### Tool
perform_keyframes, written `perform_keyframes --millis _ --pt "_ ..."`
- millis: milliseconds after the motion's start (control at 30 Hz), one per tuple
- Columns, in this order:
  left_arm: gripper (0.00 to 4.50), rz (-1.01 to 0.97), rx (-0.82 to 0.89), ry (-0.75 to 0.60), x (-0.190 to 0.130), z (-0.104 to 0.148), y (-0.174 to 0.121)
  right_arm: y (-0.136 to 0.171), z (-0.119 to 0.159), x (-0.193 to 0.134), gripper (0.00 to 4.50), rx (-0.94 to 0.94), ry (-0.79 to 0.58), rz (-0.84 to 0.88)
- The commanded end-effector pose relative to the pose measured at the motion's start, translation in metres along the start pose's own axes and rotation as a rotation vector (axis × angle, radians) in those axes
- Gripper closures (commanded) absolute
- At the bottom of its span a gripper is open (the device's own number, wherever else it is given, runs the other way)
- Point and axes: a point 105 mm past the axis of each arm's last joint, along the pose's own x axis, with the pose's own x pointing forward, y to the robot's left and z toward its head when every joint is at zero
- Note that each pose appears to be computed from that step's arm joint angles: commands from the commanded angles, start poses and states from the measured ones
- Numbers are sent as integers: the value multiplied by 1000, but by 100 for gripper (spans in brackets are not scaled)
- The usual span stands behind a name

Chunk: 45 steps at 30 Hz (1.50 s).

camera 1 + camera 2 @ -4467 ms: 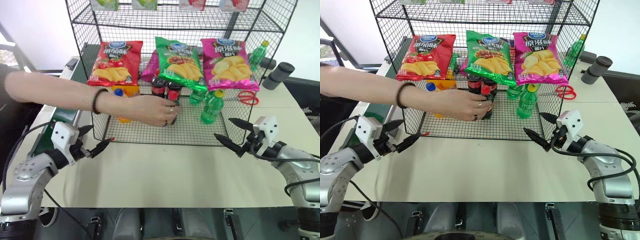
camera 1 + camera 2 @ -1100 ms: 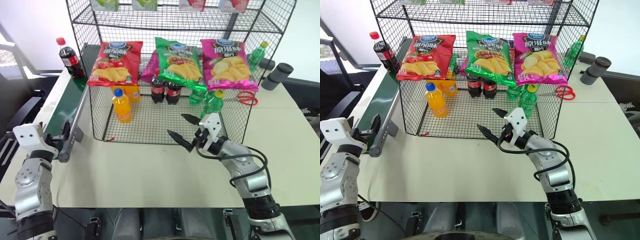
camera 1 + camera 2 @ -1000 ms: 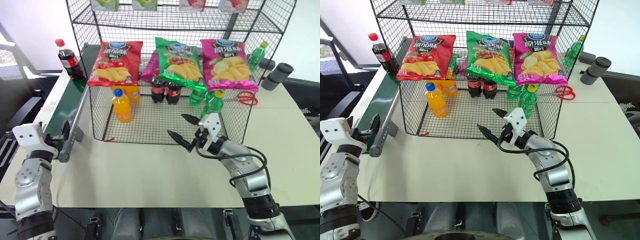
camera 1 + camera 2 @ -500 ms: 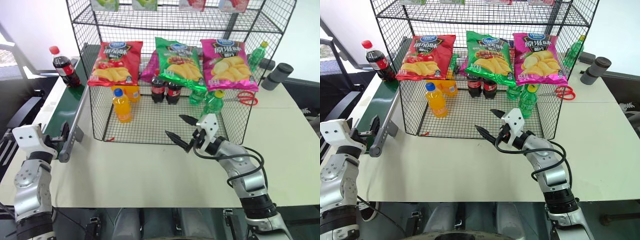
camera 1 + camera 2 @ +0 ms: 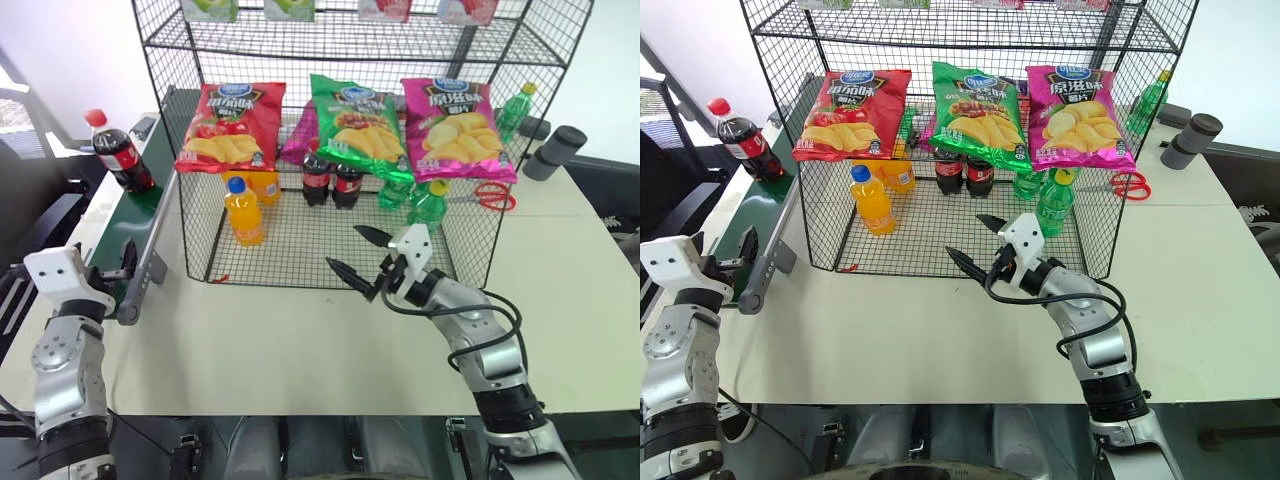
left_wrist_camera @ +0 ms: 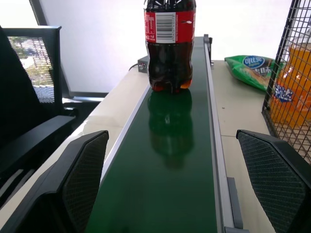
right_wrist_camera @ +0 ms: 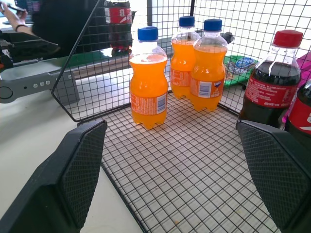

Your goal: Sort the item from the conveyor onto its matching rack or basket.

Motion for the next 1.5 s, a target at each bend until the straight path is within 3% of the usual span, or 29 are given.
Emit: perform_keyframes --millis 33,1500 --pt "0 6 18 -47 2 11 3 2 10 3 8 -28 -38 14" --pt "0 113 33 -52 -4 9 22 10 8 6 8 -29 -31 49"
